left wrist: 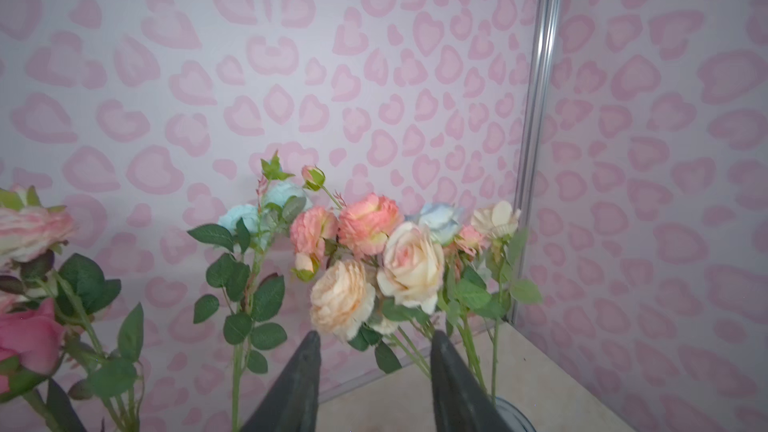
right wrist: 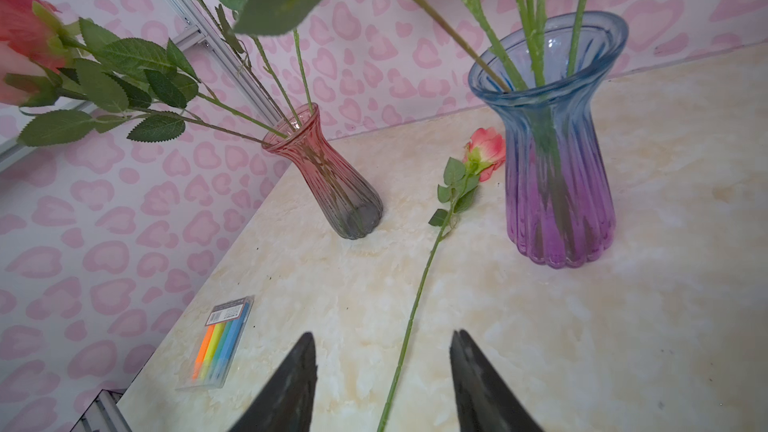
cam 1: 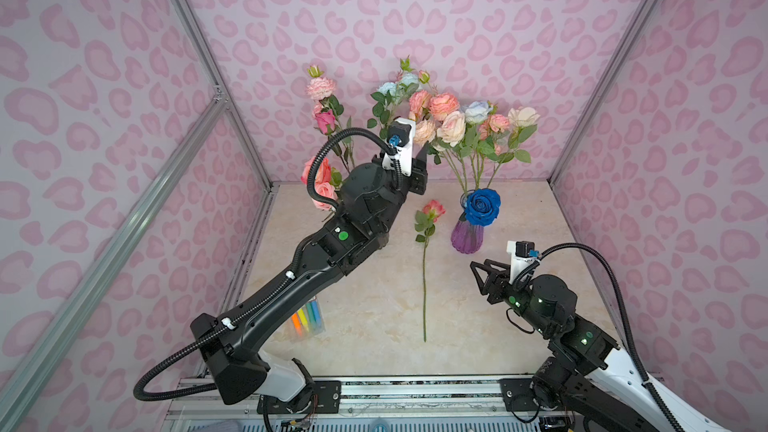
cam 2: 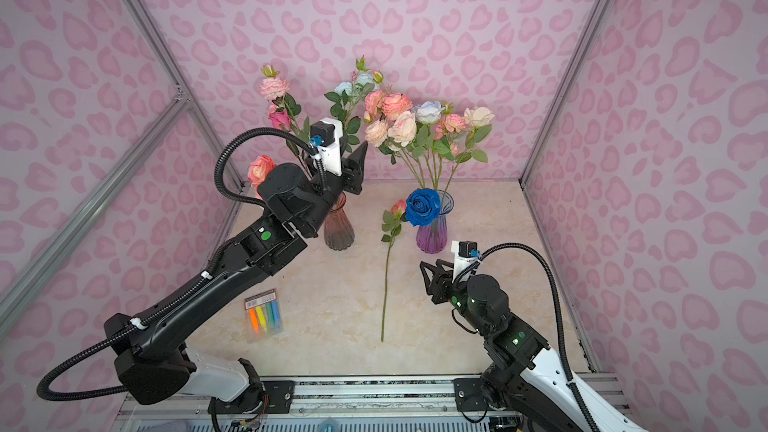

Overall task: Arrange the flowers into the vase
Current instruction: 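Open the left gripper and move it down to the last loose pink rose, then close the left gripper on the pink rose stem and lift it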

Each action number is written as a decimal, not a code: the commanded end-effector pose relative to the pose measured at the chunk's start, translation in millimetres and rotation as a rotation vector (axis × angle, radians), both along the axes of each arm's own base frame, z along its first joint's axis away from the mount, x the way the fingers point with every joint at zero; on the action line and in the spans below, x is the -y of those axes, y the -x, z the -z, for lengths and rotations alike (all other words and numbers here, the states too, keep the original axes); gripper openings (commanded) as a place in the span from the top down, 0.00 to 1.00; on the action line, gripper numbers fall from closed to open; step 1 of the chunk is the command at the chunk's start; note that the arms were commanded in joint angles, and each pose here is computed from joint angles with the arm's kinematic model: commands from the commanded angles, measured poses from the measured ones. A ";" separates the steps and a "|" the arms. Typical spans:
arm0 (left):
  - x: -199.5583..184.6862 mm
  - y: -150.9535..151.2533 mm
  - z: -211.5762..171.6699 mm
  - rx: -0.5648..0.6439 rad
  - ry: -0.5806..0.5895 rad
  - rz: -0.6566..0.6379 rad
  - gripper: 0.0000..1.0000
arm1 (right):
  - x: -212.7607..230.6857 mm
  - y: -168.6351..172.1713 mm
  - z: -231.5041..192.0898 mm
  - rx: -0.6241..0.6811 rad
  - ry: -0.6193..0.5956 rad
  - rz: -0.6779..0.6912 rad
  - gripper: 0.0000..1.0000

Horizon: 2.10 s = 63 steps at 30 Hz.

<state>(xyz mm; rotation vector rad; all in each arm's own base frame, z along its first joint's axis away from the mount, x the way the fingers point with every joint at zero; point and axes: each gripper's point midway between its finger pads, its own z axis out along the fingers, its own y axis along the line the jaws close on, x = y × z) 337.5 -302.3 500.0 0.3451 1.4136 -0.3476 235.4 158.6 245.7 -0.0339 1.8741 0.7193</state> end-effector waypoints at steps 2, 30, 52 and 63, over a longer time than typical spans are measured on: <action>0.5 16.4 84.0 -0.214 -0.098 -0.064 0.59 | 10.9 0.6 8.7 -0.016 0.037 0.042 0.47; 64.2 -38.2 434.9 -0.974 -0.379 -0.044 0.59 | 24.2 7.3 33.9 -0.060 0.032 0.062 0.44; 43.6 -53.5 465.6 -1.043 -0.394 -0.050 0.94 | 27.6 1.0 33.6 -0.069 0.011 0.071 0.44; 5.0 -21.1 342.7 -0.911 -0.300 -0.089 0.97 | 28.3 5.9 25.1 -0.051 -0.028 0.065 0.45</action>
